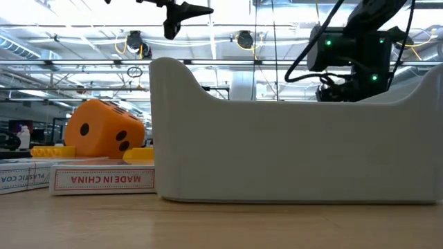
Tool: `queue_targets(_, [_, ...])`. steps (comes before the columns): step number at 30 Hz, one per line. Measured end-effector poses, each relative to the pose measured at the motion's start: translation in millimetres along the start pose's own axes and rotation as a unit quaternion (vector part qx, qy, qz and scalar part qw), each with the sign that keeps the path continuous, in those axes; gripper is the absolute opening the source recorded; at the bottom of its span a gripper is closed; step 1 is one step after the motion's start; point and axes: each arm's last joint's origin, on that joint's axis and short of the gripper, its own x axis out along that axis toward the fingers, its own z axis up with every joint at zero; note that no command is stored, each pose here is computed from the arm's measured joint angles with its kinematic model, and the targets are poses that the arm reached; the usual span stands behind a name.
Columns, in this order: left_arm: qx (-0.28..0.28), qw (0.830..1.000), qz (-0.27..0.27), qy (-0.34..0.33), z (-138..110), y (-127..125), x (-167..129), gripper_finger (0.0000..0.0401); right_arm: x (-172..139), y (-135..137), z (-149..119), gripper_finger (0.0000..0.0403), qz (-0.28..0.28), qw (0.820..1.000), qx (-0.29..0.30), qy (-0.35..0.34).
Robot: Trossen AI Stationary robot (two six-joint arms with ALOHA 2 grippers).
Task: Pick & Place Toys
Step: Put the red game piece into the top gray bin
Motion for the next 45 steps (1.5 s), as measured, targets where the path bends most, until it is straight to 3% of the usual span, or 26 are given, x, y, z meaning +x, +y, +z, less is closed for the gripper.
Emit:
queue_targets(17, [0.009,1.000,0.001,0.000,0.0,0.2,0.1,0.0212,3.4,-6.9,3.8,0.0011,0.001,1.000,0.014,-0.005])
queue_targets(25, [0.013,1.000,0.001,0.000,0.0,0.3,0.1,0.0212,-5.6,-8.7,2.3,0.0008,0.004,1.000,0.018,-0.024])
queue_targets(31, [0.013,1.000,0.001,-0.001,0.3,0.5,0.1,0.0212,-46.4,-15.3,9.5,0.0008,0.022,0.989,0.064,-0.131])
queue_targets(33, [0.013,1.000,0.002,-0.003,0.4,0.4,0.1,0.0212,-66.2,-17.8,14.0,0.0007,0.043,0.976,0.082,-0.197])
queue_targets(35, [0.018,1.000,0.007,-0.008,1.0,0.6,0.1,0.0212,-87.0,-19.2,19.8,0.0006,0.088,0.951,0.091,-0.282])
queue_targets(40, [0.044,0.998,0.001,-0.040,6.6,-2.1,0.0,0.0212,-133.3,-23.4,30.4,0.0006,0.184,0.851,0.125,-0.476])
queue_targets(45, [0.056,0.994,-0.033,-0.087,13.3,-5.1,6.9,0.0212,-154.7,-24.7,40.4,0.0005,0.244,0.776,0.140,-0.565])
